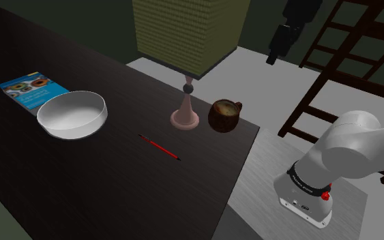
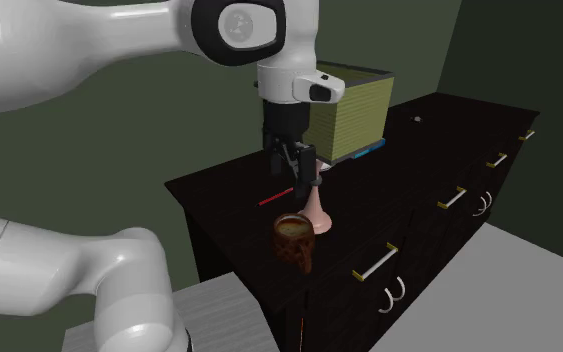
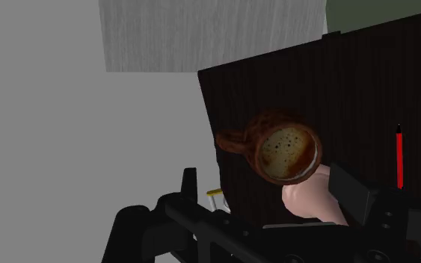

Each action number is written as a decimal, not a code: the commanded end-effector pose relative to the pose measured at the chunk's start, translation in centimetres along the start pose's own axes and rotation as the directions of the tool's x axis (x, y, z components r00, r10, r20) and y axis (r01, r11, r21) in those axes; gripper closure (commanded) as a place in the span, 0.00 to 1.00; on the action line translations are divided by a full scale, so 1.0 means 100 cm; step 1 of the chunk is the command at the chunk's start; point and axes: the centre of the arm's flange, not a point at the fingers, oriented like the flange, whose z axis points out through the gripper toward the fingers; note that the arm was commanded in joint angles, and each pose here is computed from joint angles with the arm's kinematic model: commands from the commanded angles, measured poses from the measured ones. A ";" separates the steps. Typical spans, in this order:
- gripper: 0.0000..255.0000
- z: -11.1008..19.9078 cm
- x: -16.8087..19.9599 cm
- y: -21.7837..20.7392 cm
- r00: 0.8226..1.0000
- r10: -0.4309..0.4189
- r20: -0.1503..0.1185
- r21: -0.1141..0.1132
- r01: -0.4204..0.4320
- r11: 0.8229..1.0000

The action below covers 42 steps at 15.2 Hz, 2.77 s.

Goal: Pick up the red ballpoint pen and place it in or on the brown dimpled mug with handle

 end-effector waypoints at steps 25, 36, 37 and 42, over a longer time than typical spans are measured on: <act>0.00 0.157 0.148 -0.233 0.990 -0.137 -0.017 -0.019 0.137 0.990; 0.00 0.229 0.205 -0.345 0.980 -0.199 -0.023 -0.029 0.198 0.980; 0.00 0.236 0.210 -0.355 0.979 -0.205 -0.024 -0.030 0.204 0.979; 0.00 0.259 0.216 -0.367 0.977 -0.211 -0.024 -0.031 0.210 0.977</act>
